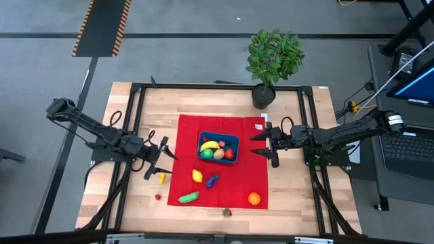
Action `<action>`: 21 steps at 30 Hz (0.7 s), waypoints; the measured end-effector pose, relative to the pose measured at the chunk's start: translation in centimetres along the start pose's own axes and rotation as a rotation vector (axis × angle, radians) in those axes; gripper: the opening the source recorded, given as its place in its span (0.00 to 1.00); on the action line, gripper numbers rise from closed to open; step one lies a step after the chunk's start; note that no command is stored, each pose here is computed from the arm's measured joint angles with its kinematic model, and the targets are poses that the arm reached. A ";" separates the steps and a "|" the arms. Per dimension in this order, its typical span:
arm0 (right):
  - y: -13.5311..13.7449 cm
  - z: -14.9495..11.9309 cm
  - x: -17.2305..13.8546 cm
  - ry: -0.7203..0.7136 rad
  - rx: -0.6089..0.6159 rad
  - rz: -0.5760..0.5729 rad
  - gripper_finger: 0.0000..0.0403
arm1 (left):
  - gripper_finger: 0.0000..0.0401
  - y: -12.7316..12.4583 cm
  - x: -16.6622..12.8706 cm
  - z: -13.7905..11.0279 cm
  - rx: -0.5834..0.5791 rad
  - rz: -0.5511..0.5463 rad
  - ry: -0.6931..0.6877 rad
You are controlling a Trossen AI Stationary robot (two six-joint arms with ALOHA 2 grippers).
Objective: Pick and placing Produce into tupperware
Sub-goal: Put the yellow corn into the blue bin
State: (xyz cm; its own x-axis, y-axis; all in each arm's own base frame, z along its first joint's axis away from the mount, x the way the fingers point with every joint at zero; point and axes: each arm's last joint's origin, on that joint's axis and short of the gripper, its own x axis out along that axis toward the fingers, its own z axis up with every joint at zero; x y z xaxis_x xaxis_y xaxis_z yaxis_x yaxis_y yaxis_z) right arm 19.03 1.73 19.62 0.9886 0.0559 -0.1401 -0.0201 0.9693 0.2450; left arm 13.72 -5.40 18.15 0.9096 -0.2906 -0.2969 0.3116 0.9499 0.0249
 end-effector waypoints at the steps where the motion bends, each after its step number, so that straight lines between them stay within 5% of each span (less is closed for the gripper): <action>1: 0.0 0.0 0.0 -0.003 0.001 0.001 0.66 | 0.66 0.0 -0.1 -0.2 0.003 -0.002 -0.003; 21: 0.0 0.0 0.0 -0.005 -0.025 0.001 0.66 | 0.66 0.0 -0.8 -1.6 -0.053 0.001 -0.028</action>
State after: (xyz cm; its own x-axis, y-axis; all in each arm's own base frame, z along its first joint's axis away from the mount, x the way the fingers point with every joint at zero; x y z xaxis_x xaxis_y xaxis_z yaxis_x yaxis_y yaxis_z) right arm 19.04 1.74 19.66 0.9892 0.0555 -0.1355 -0.0245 0.9750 0.2207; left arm 12.56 -4.94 16.87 0.9175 -0.2920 -0.2702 0.2963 0.9547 -0.0259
